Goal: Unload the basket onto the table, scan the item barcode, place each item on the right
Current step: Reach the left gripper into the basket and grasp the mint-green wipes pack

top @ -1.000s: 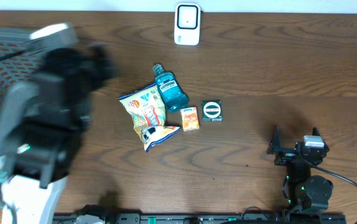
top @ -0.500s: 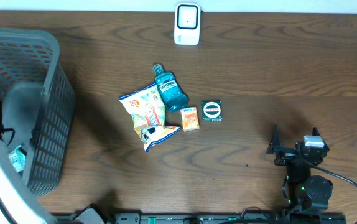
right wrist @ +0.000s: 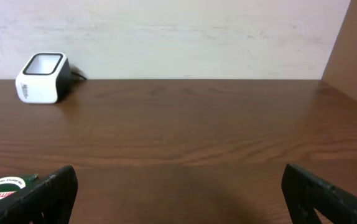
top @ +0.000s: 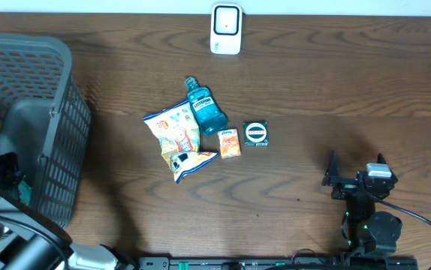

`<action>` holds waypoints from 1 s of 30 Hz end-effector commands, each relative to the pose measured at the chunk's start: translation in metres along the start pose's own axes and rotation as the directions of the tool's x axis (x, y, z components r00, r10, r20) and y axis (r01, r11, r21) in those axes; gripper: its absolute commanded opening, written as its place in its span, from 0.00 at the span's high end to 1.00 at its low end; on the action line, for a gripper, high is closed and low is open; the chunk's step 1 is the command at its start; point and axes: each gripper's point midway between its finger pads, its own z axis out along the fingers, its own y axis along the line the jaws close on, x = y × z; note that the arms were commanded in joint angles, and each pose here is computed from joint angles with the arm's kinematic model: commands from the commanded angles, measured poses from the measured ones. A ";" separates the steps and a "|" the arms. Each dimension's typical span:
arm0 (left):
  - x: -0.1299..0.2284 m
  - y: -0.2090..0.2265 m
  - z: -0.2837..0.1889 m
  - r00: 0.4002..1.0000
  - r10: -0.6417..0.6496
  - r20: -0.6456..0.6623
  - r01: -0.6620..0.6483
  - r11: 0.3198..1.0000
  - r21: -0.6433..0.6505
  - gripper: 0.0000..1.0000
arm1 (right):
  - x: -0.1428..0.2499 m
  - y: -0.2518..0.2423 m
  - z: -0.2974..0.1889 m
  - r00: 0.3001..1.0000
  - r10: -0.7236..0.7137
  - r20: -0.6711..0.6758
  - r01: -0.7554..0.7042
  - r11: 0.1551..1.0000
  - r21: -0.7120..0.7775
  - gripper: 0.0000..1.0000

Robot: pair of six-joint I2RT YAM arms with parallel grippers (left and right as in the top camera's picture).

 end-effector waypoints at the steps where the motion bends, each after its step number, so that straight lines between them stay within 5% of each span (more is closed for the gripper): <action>1: 0.000 -0.001 0.015 0.998 0.061 0.005 -0.061 0.998 0.014 0.02 | 0.002 0.000 0.000 1.000 -0.007 -0.005 0.007 1.000 0.001 0.01; 16: 0.015 0.010 0.063 0.978 0.198 0.062 -0.203 0.977 0.071 0.02 | 0.002 0.000 0.000 1.000 -0.007 -0.005 0.007 1.000 0.001 0.01; 24: 0.021 0.006 0.059 0.967 0.250 0.037 -0.253 0.962 0.105 0.72 | 0.002 0.000 0.000 1.000 -0.007 -0.005 0.007 1.000 0.001 0.01; 30: 0.022 -0.035 0.008 0.967 0.251 0.038 -0.250 0.910 0.330 0.93 | 0.002 0.000 0.000 1.000 -0.007 -0.005 0.007 1.000 0.001 0.01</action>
